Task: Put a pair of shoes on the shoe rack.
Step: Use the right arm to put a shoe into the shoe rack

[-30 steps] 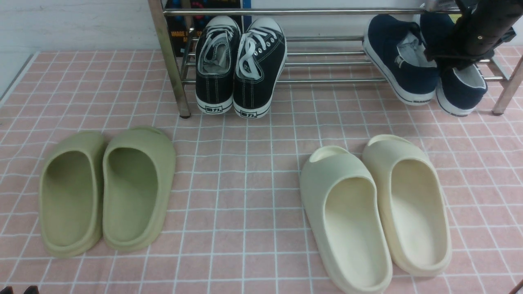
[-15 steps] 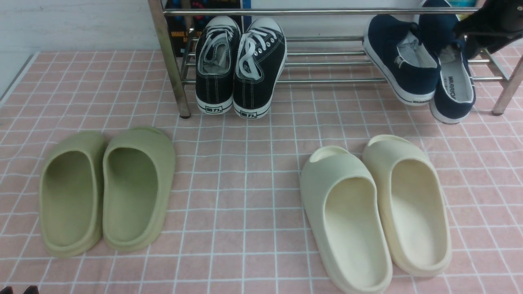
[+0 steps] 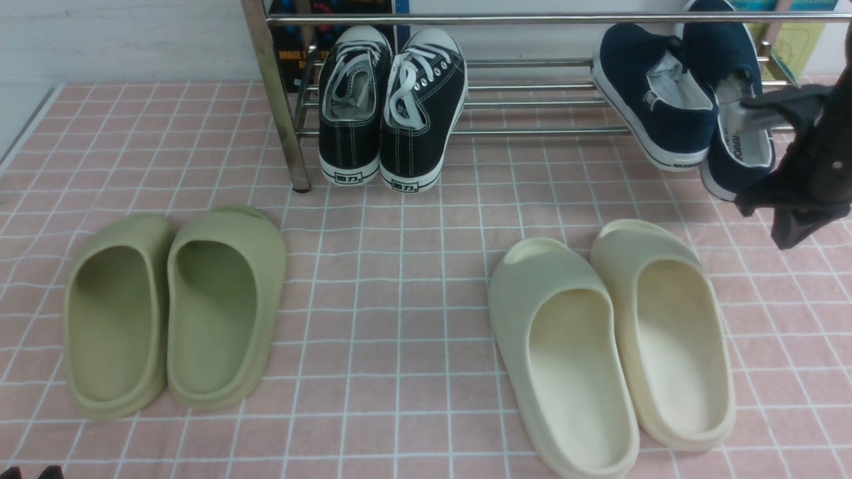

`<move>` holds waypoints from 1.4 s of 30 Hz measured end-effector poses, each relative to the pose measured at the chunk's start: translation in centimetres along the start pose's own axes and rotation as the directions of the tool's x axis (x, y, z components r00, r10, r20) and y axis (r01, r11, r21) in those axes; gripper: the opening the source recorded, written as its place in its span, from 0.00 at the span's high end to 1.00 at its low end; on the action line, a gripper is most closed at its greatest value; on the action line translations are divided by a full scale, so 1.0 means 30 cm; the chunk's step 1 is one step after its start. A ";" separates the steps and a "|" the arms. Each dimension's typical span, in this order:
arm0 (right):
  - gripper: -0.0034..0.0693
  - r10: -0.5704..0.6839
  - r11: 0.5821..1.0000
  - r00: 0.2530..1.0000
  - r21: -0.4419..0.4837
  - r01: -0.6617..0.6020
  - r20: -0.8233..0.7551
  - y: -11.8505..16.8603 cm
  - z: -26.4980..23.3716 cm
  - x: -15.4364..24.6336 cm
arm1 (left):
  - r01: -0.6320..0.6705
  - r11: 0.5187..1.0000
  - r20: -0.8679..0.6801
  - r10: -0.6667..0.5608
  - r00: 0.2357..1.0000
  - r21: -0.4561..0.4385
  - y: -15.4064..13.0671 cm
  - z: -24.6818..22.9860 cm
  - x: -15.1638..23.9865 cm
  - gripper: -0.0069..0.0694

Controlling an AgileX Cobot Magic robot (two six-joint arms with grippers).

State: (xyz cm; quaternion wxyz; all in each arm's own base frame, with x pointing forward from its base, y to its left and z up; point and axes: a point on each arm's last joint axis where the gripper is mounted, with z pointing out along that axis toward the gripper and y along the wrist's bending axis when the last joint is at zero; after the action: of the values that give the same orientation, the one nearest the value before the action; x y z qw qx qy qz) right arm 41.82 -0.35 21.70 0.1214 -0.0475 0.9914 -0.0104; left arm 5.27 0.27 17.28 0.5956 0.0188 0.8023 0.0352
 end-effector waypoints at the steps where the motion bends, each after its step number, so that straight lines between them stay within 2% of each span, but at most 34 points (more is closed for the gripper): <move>1: 0.98 0.017 1.000 1.000 0.002 -0.017 0.023 -0.001 0.022 -0.009 | 0.000 1.000 0.000 0.000 1.000 0.000 0.000 0.000 0.000 0.59; 7: 0.97 0.076 0.997 0.983 0.003 -0.078 0.168 -0.007 0.053 -0.071 | 0.000 1.000 0.000 0.000 1.000 0.000 0.000 0.000 0.000 0.59; 21: 0.96 0.080 0.996 0.933 0.011 -0.090 0.350 -0.024 -0.164 -0.208 | 0.000 1.000 0.000 0.000 1.000 0.000 0.000 0.000 0.000 0.59; 34: 0.95 0.083 0.996 0.943 0.008 -0.091 0.323 -0.025 -0.111 -0.226 | 0.000 1.000 0.000 0.000 1.000 0.000 0.000 0.000 0.000 0.59; 37: 0.92 0.083 0.996 0.945 0.009 -0.091 0.317 -0.026 -0.130 -0.231 | 0.000 1.000 0.000 0.000 1.000 0.000 0.000 0.000 0.000 0.59; 41: 0.70 0.084 0.996 0.948 0.009 -0.091 0.306 -0.028 -0.198 -0.242 | 0.000 1.000 0.000 0.000 1.000 0.000 0.000 0.000 0.000 0.59; 42: 0.68 0.084 0.996 0.948 0.009 -0.091 0.306 -0.028 -0.202 -0.242 | 0.000 1.000 0.000 0.000 1.000 0.000 0.000 0.000 0.000 0.59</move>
State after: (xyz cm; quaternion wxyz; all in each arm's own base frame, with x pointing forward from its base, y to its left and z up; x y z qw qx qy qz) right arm 47.44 -0.43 29.36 0.2738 -0.0032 0.9617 -0.0090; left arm 5.27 0.27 17.28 0.5956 0.0188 0.8023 0.0352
